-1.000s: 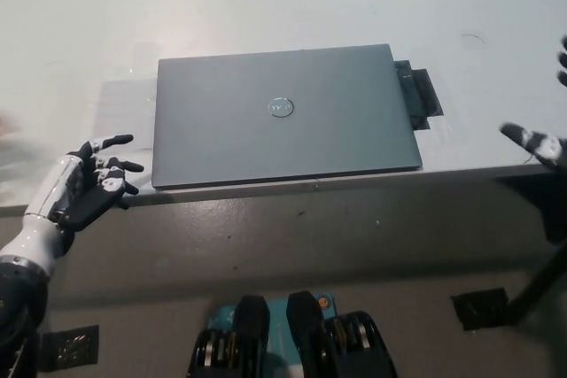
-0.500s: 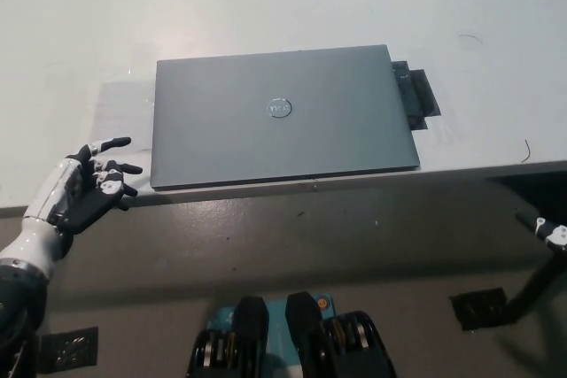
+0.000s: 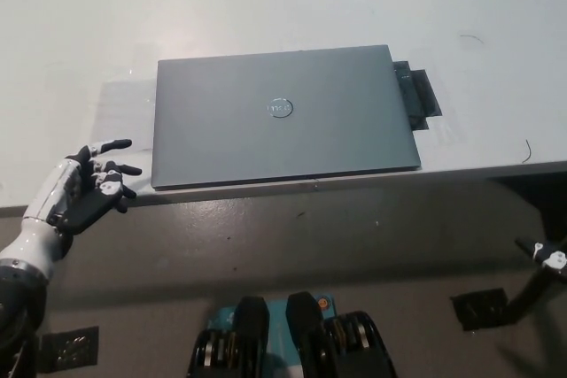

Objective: The robot uses its right hand to push down on the lid of a laptop kept in the middle of the desk to close it

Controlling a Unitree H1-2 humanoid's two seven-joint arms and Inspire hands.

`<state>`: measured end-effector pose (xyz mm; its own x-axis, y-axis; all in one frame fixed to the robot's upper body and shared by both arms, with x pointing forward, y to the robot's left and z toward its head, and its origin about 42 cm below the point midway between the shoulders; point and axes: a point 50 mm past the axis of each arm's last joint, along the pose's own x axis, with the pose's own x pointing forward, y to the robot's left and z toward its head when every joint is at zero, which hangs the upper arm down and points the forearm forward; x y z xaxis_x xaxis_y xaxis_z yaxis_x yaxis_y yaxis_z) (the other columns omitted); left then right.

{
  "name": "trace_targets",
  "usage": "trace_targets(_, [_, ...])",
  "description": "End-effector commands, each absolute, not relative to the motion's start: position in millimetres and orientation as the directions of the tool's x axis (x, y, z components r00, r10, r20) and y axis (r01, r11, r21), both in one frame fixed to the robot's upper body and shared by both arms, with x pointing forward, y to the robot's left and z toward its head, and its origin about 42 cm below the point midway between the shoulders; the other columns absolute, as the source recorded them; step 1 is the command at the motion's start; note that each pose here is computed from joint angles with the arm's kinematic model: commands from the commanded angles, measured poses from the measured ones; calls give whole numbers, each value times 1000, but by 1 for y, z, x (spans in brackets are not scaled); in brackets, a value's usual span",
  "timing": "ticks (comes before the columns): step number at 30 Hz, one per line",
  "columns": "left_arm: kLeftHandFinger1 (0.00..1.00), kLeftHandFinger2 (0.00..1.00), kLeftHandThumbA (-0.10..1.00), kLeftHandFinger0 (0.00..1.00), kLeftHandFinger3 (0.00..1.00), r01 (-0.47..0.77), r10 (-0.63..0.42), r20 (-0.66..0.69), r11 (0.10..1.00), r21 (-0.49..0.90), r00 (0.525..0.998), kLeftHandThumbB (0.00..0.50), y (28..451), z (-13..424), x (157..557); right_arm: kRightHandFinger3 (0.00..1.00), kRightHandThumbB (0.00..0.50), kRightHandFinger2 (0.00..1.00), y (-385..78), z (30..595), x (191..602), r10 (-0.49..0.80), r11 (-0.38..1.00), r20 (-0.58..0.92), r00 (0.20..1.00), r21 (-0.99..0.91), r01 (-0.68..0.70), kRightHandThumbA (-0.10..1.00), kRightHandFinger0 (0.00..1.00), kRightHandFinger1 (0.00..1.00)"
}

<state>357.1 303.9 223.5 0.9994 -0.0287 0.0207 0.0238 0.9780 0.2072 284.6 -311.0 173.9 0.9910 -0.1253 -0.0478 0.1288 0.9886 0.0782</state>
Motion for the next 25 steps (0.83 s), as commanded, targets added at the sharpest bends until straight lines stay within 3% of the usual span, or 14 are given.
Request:
trace_targets(1, [418, 543, 132, 377, 747, -1, -9, 47, 977, 213, 999, 0, 307, 228, 357, 1000, 284, 1000, -311, 181, 287, -127, 988, 11, 992, 89, 126, 1000, 1000, 1000])
trace_targets(11, [443, 552, 153, 419, 750, -11, 2, 42, 980, 198, 999, 0, 308, 223, 353, 1000, 246, 1000, -314, 186, 292, -119, 990, 15, 993, 79, 118, 1000, 1000, 1000])
trace_targets(16, [466, 569, 158, 446, 756, -17, 9, 37, 980, 198, 999, 0, 309, 220, 350, 1000, 282, 1000, -315, 189, 294, -114, 992, 23, 993, 47, 113, 1000, 1000, 1000])
trace_targets(21, [479, 580, 165, 467, 767, -14, 6, 41, 981, 195, 999, 0, 310, 221, 349, 1000, 248, 1000, -315, 191, 294, -118, 992, 30, 993, 43, 117, 1000, 1000, 1000])
trace_targets(25, [491, 596, 173, 481, 779, -12, 5, 38, 981, 195, 999, 0, 310, 222, 349, 1000, 259, 1000, -315, 190, 294, -121, 992, 32, 992, 31, 120, 1000, 1000, 1000])
